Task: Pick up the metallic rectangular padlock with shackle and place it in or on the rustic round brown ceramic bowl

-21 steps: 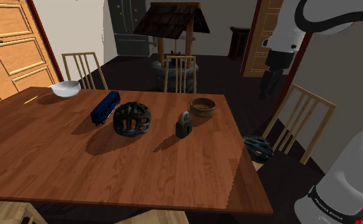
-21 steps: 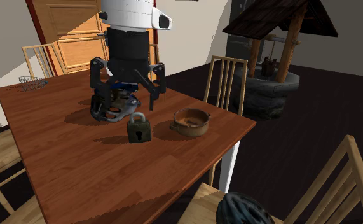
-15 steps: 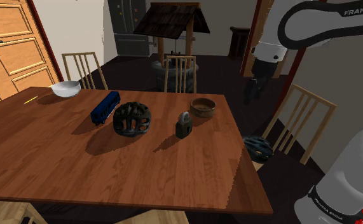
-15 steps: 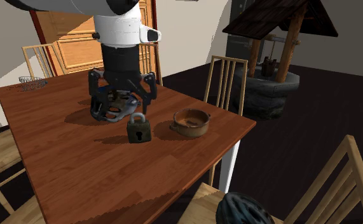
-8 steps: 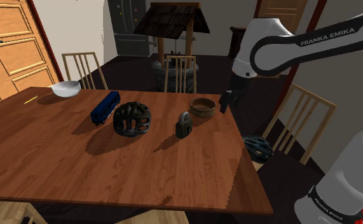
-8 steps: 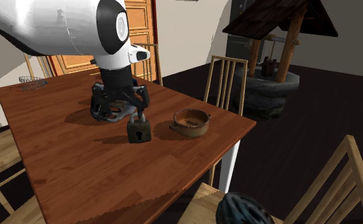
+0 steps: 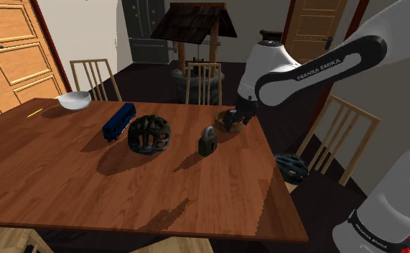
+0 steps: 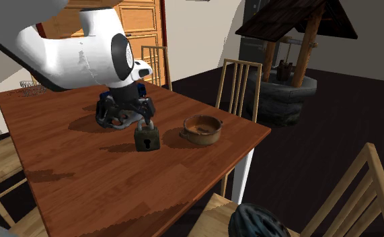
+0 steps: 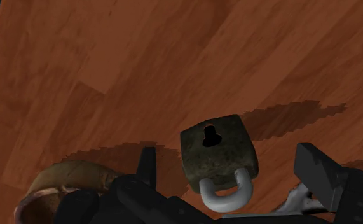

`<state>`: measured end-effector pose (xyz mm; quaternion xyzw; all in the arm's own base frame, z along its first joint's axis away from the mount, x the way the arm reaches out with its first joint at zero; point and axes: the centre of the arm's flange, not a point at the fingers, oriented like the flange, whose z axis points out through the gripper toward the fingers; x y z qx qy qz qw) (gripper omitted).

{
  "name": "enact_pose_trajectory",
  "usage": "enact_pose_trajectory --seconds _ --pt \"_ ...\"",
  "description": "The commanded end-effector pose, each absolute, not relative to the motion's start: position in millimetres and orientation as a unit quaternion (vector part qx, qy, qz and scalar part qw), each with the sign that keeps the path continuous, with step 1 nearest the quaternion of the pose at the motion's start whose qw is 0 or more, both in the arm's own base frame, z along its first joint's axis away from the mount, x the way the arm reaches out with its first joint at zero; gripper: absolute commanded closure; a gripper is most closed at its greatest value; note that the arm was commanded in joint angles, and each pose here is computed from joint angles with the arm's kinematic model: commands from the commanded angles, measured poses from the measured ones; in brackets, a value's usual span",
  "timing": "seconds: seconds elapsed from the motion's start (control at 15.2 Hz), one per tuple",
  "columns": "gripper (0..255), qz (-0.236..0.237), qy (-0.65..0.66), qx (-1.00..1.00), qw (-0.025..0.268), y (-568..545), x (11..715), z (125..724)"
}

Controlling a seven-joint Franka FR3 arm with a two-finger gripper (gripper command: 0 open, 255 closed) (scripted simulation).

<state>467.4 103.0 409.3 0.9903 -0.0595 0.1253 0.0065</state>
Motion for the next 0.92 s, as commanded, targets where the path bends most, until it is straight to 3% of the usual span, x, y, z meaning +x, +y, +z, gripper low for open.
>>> enact_pose_trajectory --seconds 0.0,0.59,0.86 --pt "0 0.141 -0.073 0.987 0.011 114 488 395" --pt "0 0.206 -0.132 0.969 0.04 143 580 343" --pt "0 0.208 -0.134 0.968 0.041 141 588 328"
